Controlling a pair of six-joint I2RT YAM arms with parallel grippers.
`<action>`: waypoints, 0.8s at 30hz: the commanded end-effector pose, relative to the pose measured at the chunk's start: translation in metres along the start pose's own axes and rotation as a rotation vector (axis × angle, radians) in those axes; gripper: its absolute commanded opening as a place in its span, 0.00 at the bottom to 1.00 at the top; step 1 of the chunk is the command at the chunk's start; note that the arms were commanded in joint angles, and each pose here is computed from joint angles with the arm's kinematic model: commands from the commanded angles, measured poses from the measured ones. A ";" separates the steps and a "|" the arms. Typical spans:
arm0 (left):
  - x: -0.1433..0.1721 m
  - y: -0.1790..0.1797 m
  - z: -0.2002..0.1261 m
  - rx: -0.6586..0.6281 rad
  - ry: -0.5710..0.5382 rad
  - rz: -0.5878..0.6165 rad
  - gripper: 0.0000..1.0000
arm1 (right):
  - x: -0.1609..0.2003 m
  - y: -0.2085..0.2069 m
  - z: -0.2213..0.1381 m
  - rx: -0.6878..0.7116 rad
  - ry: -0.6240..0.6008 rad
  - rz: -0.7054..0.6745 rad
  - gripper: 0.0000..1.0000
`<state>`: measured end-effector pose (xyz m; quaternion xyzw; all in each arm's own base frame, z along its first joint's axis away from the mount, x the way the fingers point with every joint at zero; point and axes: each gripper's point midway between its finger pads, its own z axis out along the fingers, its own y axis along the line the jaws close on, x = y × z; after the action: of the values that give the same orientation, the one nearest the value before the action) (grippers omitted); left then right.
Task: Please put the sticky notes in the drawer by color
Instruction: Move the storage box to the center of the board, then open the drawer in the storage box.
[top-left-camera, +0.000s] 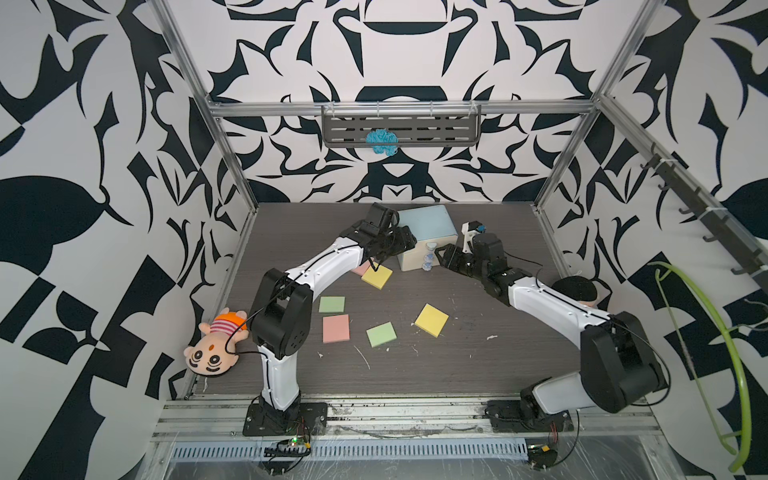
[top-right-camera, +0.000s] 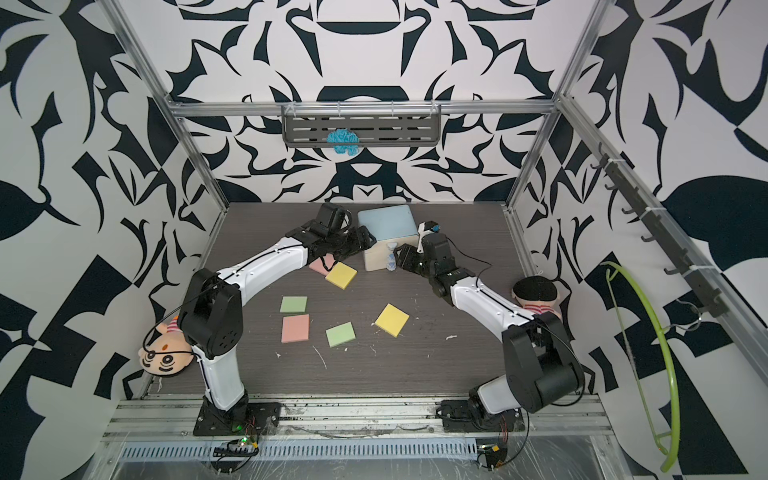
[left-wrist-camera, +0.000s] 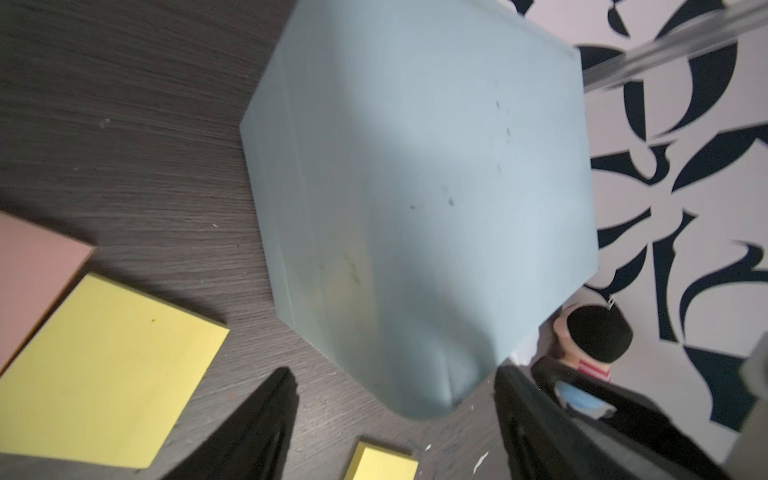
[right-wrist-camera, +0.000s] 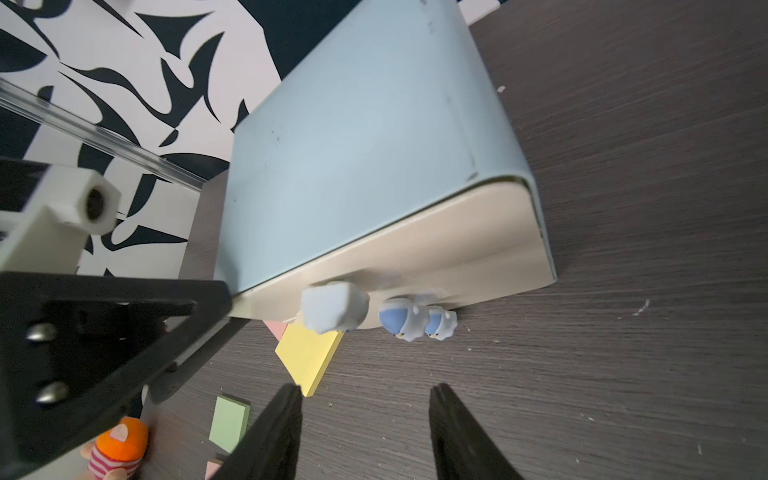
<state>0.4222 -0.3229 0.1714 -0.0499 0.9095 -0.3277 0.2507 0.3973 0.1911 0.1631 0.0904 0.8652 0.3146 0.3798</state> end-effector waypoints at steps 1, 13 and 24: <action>-0.019 -0.004 -0.018 -0.034 -0.082 0.034 0.84 | -0.026 0.025 0.002 -0.071 -0.065 -0.003 0.55; -0.028 0.013 0.011 -0.124 -0.059 0.033 0.61 | -0.030 0.041 0.033 -0.132 -0.005 -0.002 0.54; -0.020 0.031 0.021 -0.162 -0.027 0.025 0.49 | -0.029 0.037 0.038 -0.105 0.007 -0.021 0.32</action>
<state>0.4567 -0.3179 0.1797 -0.0588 0.9100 -0.2872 0.2932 0.4332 0.2220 0.1559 0.0760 0.8668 0.3452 0.3516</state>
